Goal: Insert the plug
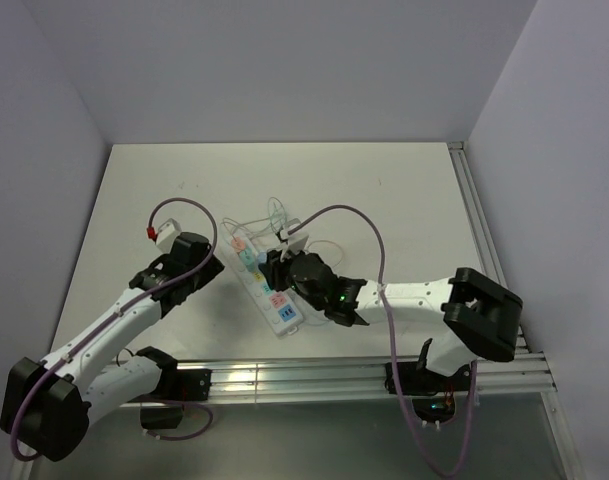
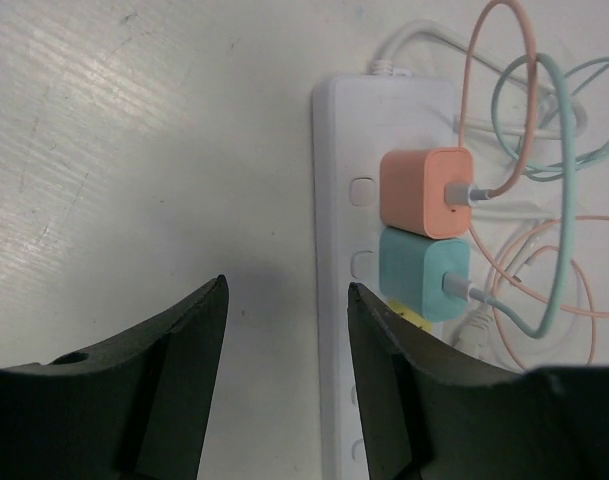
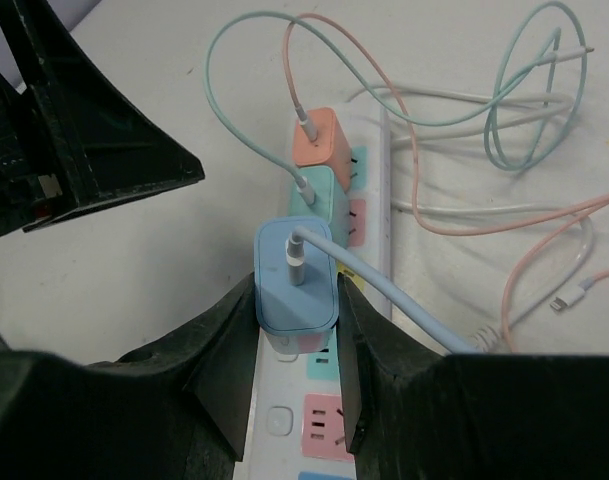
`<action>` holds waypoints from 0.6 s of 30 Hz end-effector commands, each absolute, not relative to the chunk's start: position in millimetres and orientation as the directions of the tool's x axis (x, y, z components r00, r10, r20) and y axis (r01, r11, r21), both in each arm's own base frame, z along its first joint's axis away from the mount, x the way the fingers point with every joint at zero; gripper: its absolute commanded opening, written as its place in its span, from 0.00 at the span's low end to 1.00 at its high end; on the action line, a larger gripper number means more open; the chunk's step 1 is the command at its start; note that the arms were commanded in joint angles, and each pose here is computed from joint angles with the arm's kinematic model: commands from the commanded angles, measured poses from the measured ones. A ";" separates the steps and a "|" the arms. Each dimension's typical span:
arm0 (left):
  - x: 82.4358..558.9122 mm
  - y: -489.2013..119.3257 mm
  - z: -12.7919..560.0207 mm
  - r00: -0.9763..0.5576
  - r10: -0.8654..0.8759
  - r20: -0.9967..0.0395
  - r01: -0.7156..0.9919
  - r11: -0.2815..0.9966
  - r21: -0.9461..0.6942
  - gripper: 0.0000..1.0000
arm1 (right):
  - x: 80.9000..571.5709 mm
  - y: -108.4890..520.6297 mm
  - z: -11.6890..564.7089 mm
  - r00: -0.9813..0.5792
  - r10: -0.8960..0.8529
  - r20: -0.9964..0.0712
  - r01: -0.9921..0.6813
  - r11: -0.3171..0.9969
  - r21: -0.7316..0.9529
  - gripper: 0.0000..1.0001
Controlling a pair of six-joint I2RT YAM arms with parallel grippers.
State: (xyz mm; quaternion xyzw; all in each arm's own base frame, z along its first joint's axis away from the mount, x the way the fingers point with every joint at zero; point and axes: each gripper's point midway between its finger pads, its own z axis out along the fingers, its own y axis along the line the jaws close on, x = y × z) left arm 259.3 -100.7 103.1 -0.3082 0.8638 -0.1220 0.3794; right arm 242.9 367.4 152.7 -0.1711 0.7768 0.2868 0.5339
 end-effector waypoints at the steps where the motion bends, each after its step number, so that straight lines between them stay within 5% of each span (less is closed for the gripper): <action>1: 261.1 -101.6 99.5 -0.517 -0.655 -0.551 -0.469 0.755 -0.458 0.57 | 253.6 379.2 175.9 -0.263 0.129 -0.956 -0.540 0.801 0.257 0.00; 18: 261.3 -111.2 84.1 -0.548 -0.668 -0.504 -0.465 0.744 -0.480 0.54 | 251.8 405.6 128.8 -0.176 0.106 -0.979 -0.503 0.845 0.182 0.00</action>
